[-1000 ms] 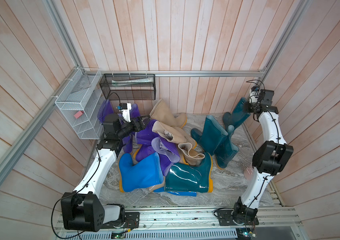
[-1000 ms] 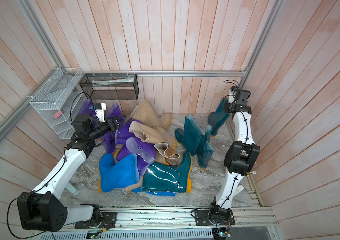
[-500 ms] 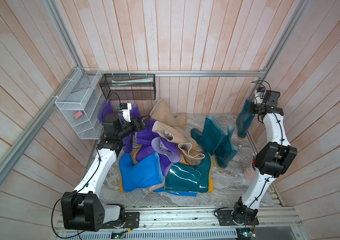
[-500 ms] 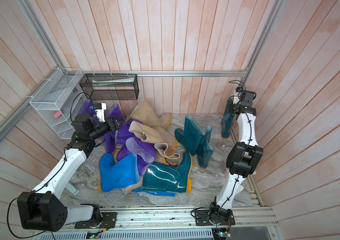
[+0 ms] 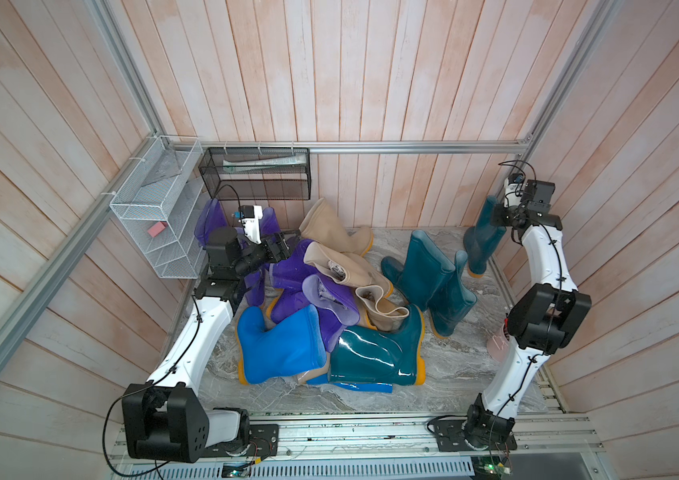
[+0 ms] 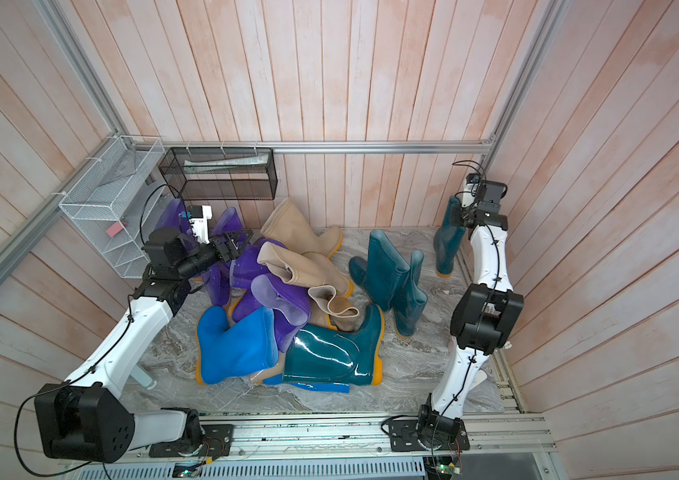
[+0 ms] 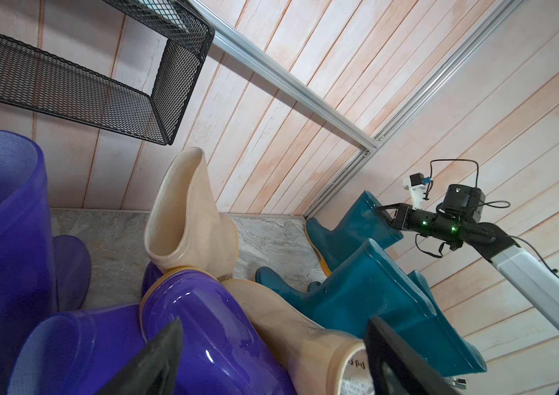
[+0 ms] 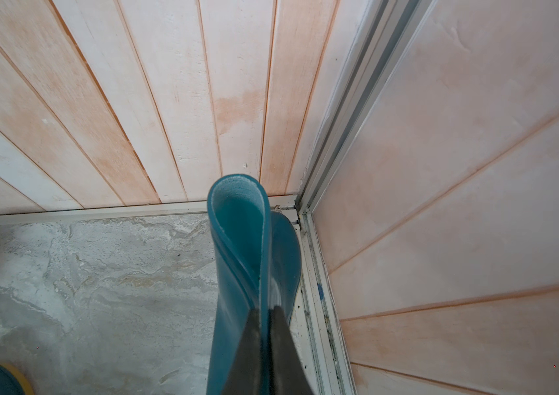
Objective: Match and arrange rain boots in pairs
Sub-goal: Place the rain boot at the corner of the board, then pair a pair of rain boots at the corner of the board.
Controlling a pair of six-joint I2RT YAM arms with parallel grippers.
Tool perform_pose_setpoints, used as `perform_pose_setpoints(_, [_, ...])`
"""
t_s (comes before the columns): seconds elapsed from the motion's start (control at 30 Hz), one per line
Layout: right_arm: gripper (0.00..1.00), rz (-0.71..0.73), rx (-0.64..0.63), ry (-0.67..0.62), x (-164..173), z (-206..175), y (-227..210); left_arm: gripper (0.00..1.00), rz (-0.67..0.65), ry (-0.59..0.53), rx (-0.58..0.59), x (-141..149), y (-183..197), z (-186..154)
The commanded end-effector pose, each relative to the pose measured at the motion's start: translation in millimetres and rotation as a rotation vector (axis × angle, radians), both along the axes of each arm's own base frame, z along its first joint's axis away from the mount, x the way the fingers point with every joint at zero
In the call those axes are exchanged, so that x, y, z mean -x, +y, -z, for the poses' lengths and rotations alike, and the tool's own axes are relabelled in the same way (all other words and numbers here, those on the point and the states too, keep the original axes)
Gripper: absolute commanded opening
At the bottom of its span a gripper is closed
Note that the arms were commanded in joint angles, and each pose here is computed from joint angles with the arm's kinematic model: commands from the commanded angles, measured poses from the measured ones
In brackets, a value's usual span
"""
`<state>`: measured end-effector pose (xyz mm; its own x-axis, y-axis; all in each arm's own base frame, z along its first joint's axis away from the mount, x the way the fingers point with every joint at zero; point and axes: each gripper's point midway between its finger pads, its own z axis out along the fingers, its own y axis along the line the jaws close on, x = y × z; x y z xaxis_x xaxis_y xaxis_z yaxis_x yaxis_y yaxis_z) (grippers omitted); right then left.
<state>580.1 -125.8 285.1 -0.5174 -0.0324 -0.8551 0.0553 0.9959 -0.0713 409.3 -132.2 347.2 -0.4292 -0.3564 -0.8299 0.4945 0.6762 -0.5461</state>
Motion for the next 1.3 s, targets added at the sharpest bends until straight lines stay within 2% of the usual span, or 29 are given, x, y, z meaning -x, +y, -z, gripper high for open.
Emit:
perform_pose_setpoints(0.0, [0.00,-0.016,0.055,-0.160,0,-63,8,0.86,0.014,-0.001,0.006,1,0,2])
perform_pose_setpoints(0.37, [0.00,0.000,0.070,-0.080,-3,-31,11,0.86,0.011,-0.010,0.006,2,0,-1])
perform_pose_setpoints(0.4, [0.04,0.004,0.070,-0.085,-3,-33,11,0.86,0.011,-0.010,0.005,2,0,-1])
perform_pose_setpoints(0.47, [0.31,0.016,0.057,-0.092,-3,-38,12,0.86,0.012,-0.014,0.006,2,0,-2])
perform_pose_setpoints(0.5, [0.40,0.013,0.047,-0.096,-2,-43,17,0.86,0.013,-0.011,0.006,2,0,-1])
perform_pose_setpoints(0.53, [0.45,0.008,0.035,-0.104,-1,-48,21,0.87,0.012,-0.014,0.006,3,0,-3])
perform_pose_setpoints(0.67, [0.57,0.050,-0.008,-0.177,7,-79,32,0.88,0.021,-0.022,0.006,5,-1,-6])
perform_pose_setpoints(0.8, [0.62,0.120,-0.068,-0.238,22,-103,37,0.90,0.038,-0.044,0.005,10,-3,-13])
perform_pose_setpoints(1.0, [0.61,0.124,-0.181,-0.318,70,-131,69,0.90,0.148,-0.083,-0.051,30,-39,-21])
perform_pose_setpoints(1.17, [0.58,0.052,-0.192,-0.344,134,-135,124,0.90,0.265,-0.241,-0.068,77,-76,-51])
perform_pose_setpoints(1.27, [0.59,0.051,-0.161,-0.318,178,-127,138,0.90,0.338,-0.323,-0.078,105,-95,-62])
